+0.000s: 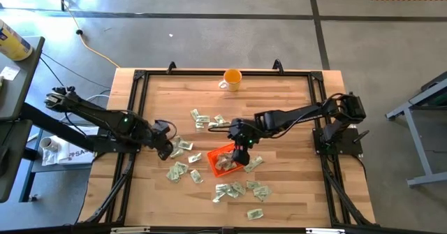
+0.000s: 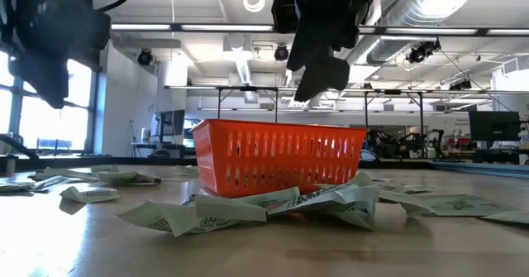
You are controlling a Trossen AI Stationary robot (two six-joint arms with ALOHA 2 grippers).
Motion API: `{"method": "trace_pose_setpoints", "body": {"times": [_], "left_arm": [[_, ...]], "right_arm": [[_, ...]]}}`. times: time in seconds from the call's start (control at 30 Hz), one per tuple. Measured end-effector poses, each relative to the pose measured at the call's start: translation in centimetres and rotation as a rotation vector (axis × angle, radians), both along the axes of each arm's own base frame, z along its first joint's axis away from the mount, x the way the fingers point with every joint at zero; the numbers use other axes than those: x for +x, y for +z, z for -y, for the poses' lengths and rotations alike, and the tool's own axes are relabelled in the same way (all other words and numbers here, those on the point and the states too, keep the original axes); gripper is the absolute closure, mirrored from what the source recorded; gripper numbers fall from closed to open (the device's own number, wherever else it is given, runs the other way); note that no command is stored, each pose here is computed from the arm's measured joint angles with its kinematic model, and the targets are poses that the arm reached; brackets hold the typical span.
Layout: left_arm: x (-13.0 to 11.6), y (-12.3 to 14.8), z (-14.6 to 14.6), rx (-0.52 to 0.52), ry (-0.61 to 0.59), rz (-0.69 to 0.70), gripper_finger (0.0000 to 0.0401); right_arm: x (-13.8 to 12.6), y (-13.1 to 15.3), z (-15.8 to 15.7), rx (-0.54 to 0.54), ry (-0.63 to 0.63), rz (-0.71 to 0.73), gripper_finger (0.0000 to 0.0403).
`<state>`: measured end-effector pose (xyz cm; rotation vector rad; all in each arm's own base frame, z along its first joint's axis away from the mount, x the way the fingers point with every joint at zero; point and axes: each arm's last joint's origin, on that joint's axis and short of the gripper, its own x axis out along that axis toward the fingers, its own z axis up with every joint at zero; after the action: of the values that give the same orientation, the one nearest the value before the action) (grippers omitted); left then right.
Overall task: Pick and place Stevia / Truvia into bins
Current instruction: Put the stevia packet into the bin
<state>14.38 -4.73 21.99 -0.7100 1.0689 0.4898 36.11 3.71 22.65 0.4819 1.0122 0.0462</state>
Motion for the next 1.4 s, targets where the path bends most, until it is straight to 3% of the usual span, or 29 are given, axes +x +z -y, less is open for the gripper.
{"method": "trace_pose_setpoints", "body": {"times": [0.23, 0.47, 0.67, 0.83, 0.97, 1.23, 1.4], "left_arm": [[0.9, -2.1, 0.4, 0.152, -0.148, -0.104, 0.0170], [1.6, -5.6, 0.7, 0.212, -0.157, -0.288, 0.0138], [2.3, -7.0, 0.9, 0.252, -0.178, -0.348, 0.0137], [2.7, -8.1, 0.8, 0.261, -0.182, -0.318, 0.0184], [2.6, -9.0, 0.0, 0.191, -0.147, -0.306, 0.0235], [3.3, -8.1, -1.3, 0.114, -0.145, -0.325, 0.0375], [5.4, -4.7, -1.3, 0.124, -0.143, -0.214, 0.0359]], "right_arm": [[0.0, 0.0, 0.3, -0.070, -0.015, 0.011, 0.0111], [0.0, 0.0, 0.4, -0.104, -0.016, 0.014, 0.0111], [0.0, -0.1, 0.6, -0.113, -0.015, 0.010, 0.0111], [0.0, -0.1, 1.1, -0.148, -0.023, 0.010, 0.0111], [0.0, -0.1, 1.7, -0.162, -0.032, 0.009, 0.0111], [-0.3, -0.3, 2.5, -0.160, -0.050, -0.031, 0.0111], [-0.4, -0.4, 2.6, -0.166, -0.039, -0.045, 0.0111]]}}
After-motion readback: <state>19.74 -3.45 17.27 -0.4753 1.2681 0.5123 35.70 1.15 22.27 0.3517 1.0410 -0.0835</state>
